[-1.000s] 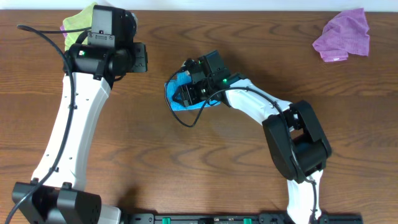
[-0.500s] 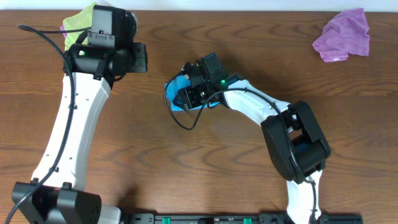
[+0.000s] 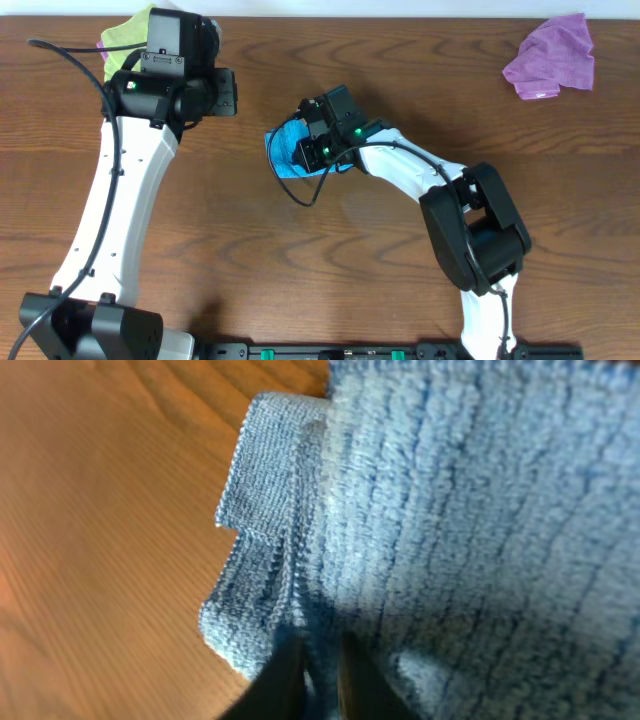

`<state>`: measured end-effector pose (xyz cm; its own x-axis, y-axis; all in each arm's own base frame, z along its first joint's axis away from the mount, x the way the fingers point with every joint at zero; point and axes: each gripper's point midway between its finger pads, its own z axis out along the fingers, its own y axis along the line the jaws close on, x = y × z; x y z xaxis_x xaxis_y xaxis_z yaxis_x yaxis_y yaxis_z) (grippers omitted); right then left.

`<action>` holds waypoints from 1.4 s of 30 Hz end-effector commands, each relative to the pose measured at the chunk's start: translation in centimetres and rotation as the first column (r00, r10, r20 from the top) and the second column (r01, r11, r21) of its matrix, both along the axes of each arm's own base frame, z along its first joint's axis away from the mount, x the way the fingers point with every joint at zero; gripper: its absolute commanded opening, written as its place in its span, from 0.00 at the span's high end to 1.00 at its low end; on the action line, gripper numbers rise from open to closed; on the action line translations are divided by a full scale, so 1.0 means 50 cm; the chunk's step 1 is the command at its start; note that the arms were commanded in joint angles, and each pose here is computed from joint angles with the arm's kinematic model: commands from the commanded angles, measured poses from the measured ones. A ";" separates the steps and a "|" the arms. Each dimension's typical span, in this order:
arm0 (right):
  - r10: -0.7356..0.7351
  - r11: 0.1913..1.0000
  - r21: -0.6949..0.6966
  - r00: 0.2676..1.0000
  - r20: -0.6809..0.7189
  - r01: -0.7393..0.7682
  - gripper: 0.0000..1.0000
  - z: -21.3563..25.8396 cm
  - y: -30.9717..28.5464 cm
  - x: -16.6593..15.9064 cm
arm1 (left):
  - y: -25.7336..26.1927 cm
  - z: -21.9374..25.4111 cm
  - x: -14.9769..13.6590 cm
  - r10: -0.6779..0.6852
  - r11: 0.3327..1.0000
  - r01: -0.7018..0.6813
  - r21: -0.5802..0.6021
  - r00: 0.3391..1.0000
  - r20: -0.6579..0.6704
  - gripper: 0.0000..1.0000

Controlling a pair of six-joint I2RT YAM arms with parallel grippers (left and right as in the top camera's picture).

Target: Fold the cloth

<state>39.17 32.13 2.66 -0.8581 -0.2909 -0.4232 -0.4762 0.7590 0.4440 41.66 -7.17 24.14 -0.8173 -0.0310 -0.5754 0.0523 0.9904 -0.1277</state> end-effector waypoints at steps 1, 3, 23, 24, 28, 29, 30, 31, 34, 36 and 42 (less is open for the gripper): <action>0.016 0.999 -0.028 1.000 0.013 -0.015 0.99 -0.010 0.017 -0.010 | 0.000 -0.003 0.004 -0.011 1.000 0.011 0.006 1.000 0.000 0.94; 0.024 0.999 -0.027 1.000 0.017 -0.023 0.99 -0.009 0.025 -0.014 | 0.000 -0.002 0.005 -0.011 1.000 0.011 0.005 1.000 0.003 0.94; 0.076 0.997 0.021 0.997 0.033 -0.077 0.99 0.052 0.064 -0.007 | 0.000 -0.002 0.006 -0.011 1.000 0.011 0.006 1.000 0.004 0.94; 0.080 0.997 0.021 0.996 0.033 -0.080 0.99 0.052 0.067 -0.010 | 0.000 -0.002 0.006 -0.011 1.000 0.011 0.005 1.000 0.005 0.94; 0.097 0.995 0.021 0.995 0.034 -0.098 0.99 0.052 0.081 -0.022 | 0.000 -0.001 0.007 -0.011 1.000 0.011 0.005 1.000 0.006 0.94; 0.101 0.995 0.021 0.994 0.034 -0.102 0.99 0.052 0.084 -0.025 | 0.000 -0.001 0.007 -0.011 1.000 0.011 0.005 1.000 0.007 0.94; 0.104 0.994 0.021 0.994 0.034 -0.105 0.99 0.052 0.086 -0.027 | 0.000 -0.001 0.007 -0.011 1.000 0.011 0.005 1.000 0.007 0.94; 0.106 0.994 0.021 0.994 0.034 -0.107 0.99 0.052 0.088 -0.029 | 0.000 -0.001 0.007 -0.011 1.000 0.011 0.005 1.000 0.007 0.94; 0.114 0.993 0.019 0.993 0.036 -0.115 0.99 0.052 0.093 -0.034 | 0.000 -0.001 0.007 -0.015 1.000 0.014 0.008 1.000 0.008 0.94; 0.119 0.993 0.018 0.992 0.039 -0.119 0.99 0.051 0.093 -0.034 | 0.001 -0.001 0.007 -0.016 1.000 0.016 0.011 1.000 0.008 0.94; 0.104 0.995 -0.004 0.993 0.051 -0.104 0.92 0.048 0.086 -0.027 | 0.001 -0.001 0.007 -0.016 1.000 0.016 0.011 1.000 0.007 0.94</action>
<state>37.58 36.06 5.07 -0.8161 -0.3622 -0.4504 -0.5550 0.7086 0.4358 41.81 -7.19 24.25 -0.8123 -0.0211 -0.5828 0.0619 0.9906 -0.1223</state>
